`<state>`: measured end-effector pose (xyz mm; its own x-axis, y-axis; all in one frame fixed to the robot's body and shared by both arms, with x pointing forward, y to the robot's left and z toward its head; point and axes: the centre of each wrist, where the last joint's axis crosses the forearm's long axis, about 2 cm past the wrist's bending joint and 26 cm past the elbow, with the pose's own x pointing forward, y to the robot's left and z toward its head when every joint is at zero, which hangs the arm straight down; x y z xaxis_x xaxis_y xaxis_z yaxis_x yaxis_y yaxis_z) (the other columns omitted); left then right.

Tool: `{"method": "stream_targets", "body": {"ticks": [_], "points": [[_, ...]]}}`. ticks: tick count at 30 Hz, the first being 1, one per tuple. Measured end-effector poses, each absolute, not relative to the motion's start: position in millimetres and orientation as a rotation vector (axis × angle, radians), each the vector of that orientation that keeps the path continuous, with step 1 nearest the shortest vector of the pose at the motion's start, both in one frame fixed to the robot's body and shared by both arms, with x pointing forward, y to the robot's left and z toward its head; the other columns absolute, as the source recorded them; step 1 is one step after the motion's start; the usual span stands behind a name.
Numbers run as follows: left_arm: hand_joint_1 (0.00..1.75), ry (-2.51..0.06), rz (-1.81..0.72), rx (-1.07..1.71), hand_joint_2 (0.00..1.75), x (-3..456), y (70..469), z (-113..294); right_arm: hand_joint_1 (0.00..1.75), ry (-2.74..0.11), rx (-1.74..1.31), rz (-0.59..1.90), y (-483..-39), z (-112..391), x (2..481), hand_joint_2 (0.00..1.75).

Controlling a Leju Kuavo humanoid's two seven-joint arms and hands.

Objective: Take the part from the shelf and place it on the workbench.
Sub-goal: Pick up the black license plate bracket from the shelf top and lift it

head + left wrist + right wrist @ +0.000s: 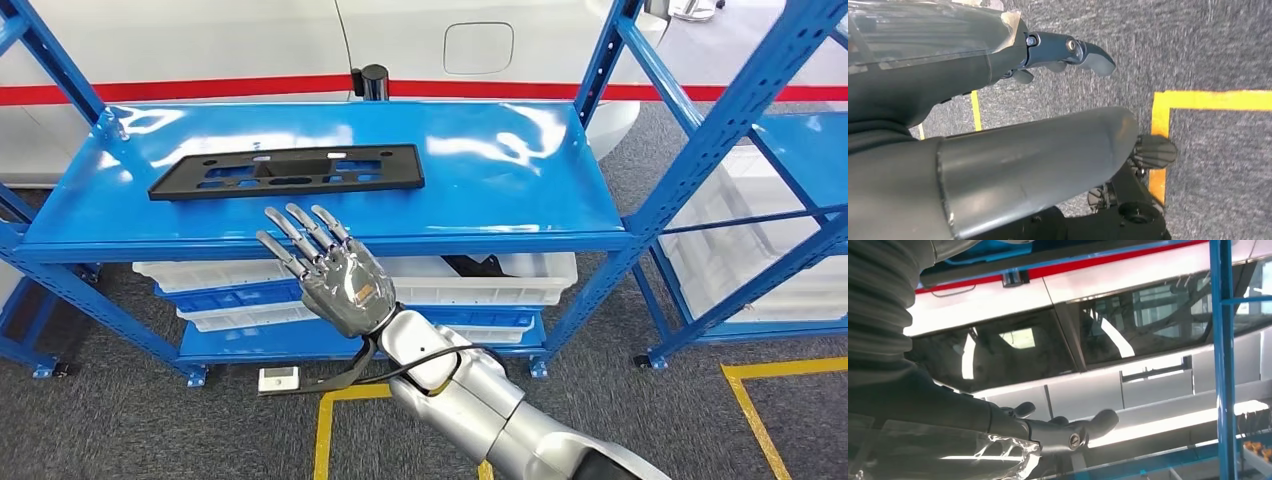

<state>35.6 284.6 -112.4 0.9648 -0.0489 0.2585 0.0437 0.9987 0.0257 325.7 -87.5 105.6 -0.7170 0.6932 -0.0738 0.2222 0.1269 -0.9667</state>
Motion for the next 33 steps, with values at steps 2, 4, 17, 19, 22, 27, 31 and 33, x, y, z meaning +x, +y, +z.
{"method": "stream_targets", "body": {"ticks": [2,4,17,19,22,27,31,33], "points": [[0.0,-0.262,-0.046,0.02,0.0,35.8,284.5,-112.4,0.0,-2.018,-0.889,1.618,-87.1,106.8,326.3,1.75],[0.0,-0.262,-0.046,0.021,0.0,35.7,284.7,-112.4,0.0,-2.016,-0.891,1.618,-87.4,106.3,325.7,1.75],[0.0,-0.257,-0.043,0.015,0.0,36.1,281.6,-112.3,0.0,-2.013,-0.892,1.619,-86.1,107.0,325.3,1.75],[0.0,-0.257,-0.043,0.014,0.0,36.4,280.9,-112.3,0.0,-2.011,-0.893,1.622,-84.7,108.0,325.6,1.75],[0.0,-0.253,-0.041,0.014,0.0,34.2,281.3,-112.5,0.0,-1.993,-0.897,1.631,-84.3,106.3,323.9,1.75],[0.0,-0.252,-0.044,0.015,0.0,33.3,284.1,-112.7,0.0,-1.976,-0.913,1.64,-84.1,105.7,323.8,1.75],[0.0,-0.268,-0.061,0.031,0.0,34.5,285.3,-112.6,0.0,-1.971,-0.926,1.641,-84.3,106.8,325.1,1.75],[0.0,-0.275,-0.066,0.04,0.0,35.6,284.9,-112.4,0.0,-1.962,-0.93,1.645,-85.9,106.1,325.9,1.75]]}}
